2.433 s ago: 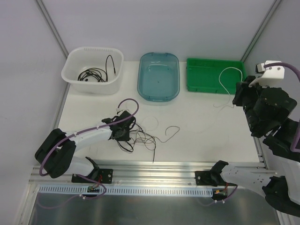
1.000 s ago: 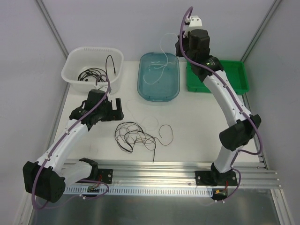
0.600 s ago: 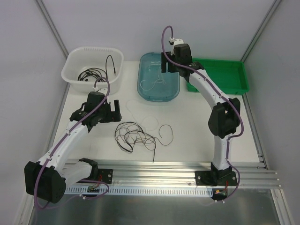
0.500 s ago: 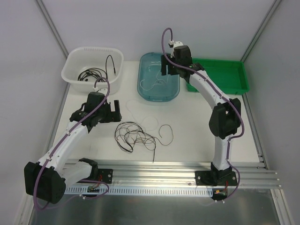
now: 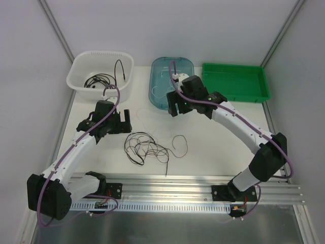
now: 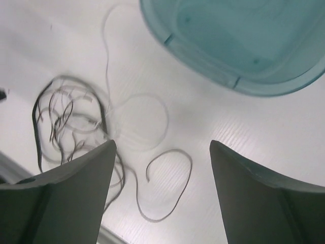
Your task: Untangle the cables
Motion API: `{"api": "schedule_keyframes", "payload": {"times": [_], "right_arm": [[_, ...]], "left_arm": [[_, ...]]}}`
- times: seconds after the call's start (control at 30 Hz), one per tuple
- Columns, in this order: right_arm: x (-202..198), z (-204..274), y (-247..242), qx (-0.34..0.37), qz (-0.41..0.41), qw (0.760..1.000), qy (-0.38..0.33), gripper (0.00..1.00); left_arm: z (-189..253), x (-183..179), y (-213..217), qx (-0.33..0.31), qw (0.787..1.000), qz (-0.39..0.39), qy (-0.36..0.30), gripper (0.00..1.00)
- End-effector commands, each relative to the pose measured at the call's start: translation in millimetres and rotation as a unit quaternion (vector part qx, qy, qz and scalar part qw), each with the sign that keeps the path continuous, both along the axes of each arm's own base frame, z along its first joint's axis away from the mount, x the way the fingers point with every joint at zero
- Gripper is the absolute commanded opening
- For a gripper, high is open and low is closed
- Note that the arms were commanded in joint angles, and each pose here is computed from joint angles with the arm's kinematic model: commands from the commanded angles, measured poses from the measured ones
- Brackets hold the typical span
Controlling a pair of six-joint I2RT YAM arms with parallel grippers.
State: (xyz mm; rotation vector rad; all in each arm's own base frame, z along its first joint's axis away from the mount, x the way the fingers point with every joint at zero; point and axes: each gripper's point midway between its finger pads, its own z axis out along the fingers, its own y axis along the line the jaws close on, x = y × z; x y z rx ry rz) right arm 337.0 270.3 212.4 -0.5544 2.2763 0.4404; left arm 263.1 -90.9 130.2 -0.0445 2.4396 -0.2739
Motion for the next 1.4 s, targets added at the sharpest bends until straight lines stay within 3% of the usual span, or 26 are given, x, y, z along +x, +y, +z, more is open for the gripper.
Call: {"api": "schedule_keyframes", "payload": {"times": [0.0, 0.23, 0.33, 0.53, 0.63, 0.93, 1.03, 1.13, 1.23, 1.33, 1.37], "right_arm": [[-51, -29, 1, -0.019, 0.034, 0.997, 0.062, 0.78], [-113, -78, 14, -0.06, 0.103, 0.985, 0.127, 0.75], [-124, -97, 7, -0.08, 0.075, 0.982, 0.151, 0.73], [-129, -128, -35, -0.12, -0.074, 0.977, 0.162, 0.61], [-133, -136, -50, -0.122, -0.139, 0.968, 0.172, 0.61], [-138, -173, -48, -0.061, -0.212, 0.951, 0.216, 0.56], [-139, -181, -52, -0.068, -0.221, 0.948, 0.219, 0.49], [-137, -175, -58, -0.073, -0.223, 0.951, 0.203, 0.36], [-132, -161, -66, -0.082, -0.222, 0.955, 0.178, 0.16], [-128, -141, -79, -0.099, -0.222, 0.959, 0.148, 0.01], [-127, -134, -83, -0.103, -0.223, 0.959, 0.139, 0.01]], "left_arm": [[-4, 1, -1, -0.003, 1.0, -0.011, 0.003, 0.99], [-11, 1, 0, 0.005, 1.0, -0.013, 0.015, 0.99], [-14, 1, 2, 0.012, 1.0, -0.011, 0.021, 0.99], [-20, -1, -1, 0.01, 0.999, -0.018, 0.036, 0.99], [-26, -3, -4, 0.005, 0.998, -0.023, 0.05, 0.99], [-53, -5, -5, 0.013, 0.994, -0.018, 0.108, 0.99], [-62, -4, -1, 0.027, 0.992, -0.007, 0.122, 0.99], [-71, -4, 3, 0.039, 0.989, -0.003, 0.139, 0.99], [-79, -6, 2, 0.046, 0.987, -0.006, 0.156, 0.99], [-87, -8, 5, 0.069, 0.983, -0.004, 0.171, 0.99], [-90, -8, 7, 0.08, 0.981, -0.002, 0.176, 0.99]]}}
